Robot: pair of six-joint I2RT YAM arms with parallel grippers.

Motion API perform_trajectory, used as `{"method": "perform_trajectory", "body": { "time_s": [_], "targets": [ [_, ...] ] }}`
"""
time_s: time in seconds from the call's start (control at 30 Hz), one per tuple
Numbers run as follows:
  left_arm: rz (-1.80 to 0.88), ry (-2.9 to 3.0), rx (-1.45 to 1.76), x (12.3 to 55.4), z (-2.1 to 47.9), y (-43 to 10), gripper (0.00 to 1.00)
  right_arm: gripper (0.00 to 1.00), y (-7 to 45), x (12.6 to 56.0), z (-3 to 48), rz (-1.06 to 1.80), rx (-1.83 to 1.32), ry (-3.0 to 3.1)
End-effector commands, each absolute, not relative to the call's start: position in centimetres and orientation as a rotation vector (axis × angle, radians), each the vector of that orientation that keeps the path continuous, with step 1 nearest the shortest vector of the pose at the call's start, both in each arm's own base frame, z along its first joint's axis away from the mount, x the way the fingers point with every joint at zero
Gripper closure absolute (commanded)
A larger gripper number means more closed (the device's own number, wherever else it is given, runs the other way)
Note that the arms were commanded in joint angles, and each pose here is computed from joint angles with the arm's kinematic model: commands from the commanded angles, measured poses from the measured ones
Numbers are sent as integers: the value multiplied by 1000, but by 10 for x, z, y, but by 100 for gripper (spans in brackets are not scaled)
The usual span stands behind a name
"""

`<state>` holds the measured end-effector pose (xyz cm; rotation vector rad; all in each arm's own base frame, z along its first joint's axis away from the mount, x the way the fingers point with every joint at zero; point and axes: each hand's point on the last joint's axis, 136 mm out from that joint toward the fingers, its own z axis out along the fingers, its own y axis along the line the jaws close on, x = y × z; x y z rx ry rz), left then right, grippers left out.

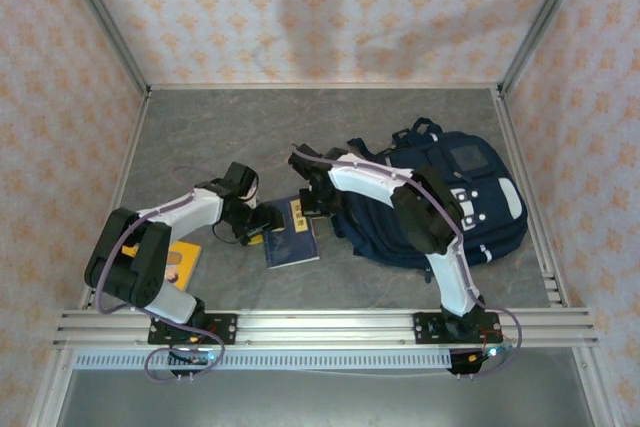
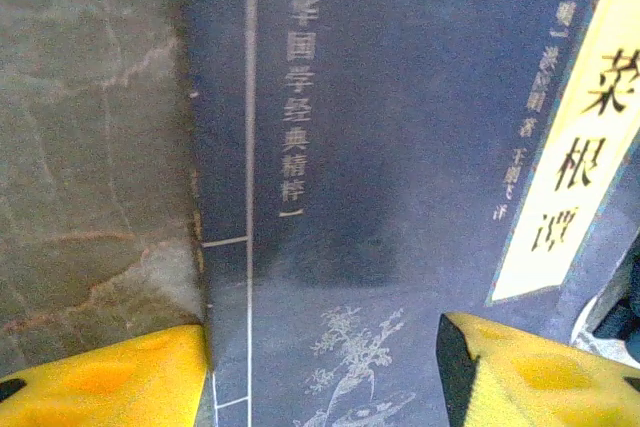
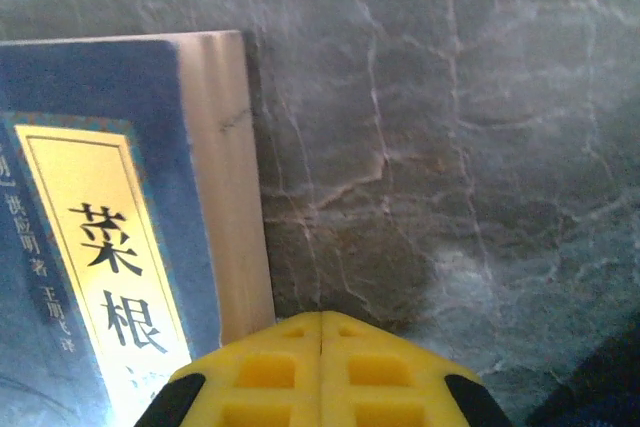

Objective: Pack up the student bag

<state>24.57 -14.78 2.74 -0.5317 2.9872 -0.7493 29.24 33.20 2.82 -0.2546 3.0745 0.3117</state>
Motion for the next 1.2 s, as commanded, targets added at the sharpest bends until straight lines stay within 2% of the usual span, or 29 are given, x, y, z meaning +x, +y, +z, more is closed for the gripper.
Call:
{"method": "perform_trajectory", "body": {
  "time_s": [0.0,0.3,0.5,0.63,0.93,1.17],
  "targets": [
    [-761,3002,-548,234,25,-148,37,90,328,303,32,292,-245,3060],
    [-727,2930,-558,249,27,-140,37,65,304,290,61,312,-319,3019],
    [-735,2915,-546,256,27,-136,40,70,320,281,64,493,-325,3033],
    [-745,2916,-530,258,24,-137,42,69,336,275,59,631,-321,3054],
    [-815,2900,-486,265,23,-145,43,67,342,269,25,642,-338,3157],
    [-939,2826,-464,275,40,-158,43,73,336,259,1,604,-342,3228]
  ]
}}
